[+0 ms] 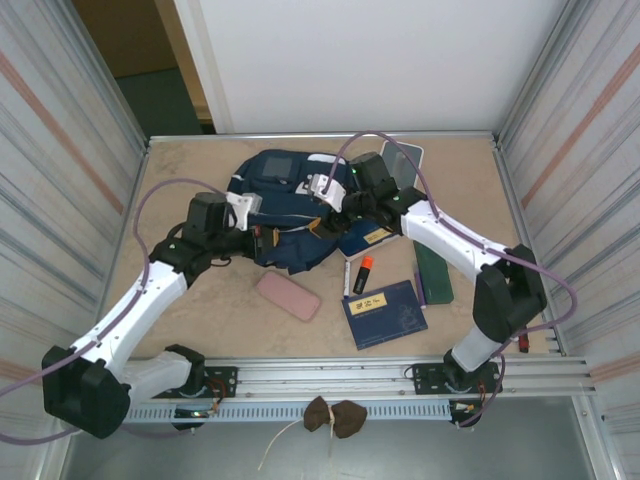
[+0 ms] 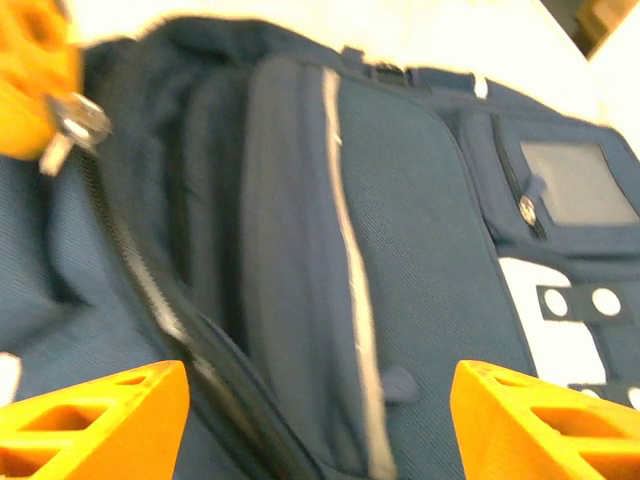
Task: Pack the student bag
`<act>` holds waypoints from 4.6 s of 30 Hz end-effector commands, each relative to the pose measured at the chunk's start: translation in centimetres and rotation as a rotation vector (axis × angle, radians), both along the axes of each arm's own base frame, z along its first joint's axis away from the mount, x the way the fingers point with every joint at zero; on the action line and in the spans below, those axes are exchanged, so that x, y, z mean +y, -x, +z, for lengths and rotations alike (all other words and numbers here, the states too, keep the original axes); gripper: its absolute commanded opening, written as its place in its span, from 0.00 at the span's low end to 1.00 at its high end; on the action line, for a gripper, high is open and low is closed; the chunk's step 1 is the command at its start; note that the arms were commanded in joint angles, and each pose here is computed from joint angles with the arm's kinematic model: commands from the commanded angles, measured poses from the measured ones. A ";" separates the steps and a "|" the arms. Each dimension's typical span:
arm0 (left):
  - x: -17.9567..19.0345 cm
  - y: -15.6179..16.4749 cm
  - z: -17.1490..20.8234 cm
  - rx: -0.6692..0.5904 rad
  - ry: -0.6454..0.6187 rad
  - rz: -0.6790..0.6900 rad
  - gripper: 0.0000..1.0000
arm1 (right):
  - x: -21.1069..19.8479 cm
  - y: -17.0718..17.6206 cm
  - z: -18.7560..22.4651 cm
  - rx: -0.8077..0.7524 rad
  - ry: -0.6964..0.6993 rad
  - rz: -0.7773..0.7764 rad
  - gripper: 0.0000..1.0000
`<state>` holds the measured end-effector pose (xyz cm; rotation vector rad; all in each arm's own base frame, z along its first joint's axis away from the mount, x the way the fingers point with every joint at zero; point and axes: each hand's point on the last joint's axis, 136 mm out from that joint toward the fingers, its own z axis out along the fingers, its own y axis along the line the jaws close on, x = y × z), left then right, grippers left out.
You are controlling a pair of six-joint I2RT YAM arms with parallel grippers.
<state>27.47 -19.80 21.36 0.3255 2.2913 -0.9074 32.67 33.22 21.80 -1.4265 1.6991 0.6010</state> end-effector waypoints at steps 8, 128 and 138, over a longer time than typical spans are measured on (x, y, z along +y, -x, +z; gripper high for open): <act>-0.9 -0.7 4.0 -0.130 0.054 -0.026 0.00 | 3.6 0.0 -3.4 0.057 0.019 0.059 0.47; 4.5 2.1 -3.0 0.032 -0.026 0.167 0.00 | 1.1 1.5 -4.5 0.172 0.140 -0.015 0.11; 2.0 3.3 0.0 -0.016 0.053 0.052 0.00 | 3.3 5.9 -2.2 0.316 -0.018 0.062 0.60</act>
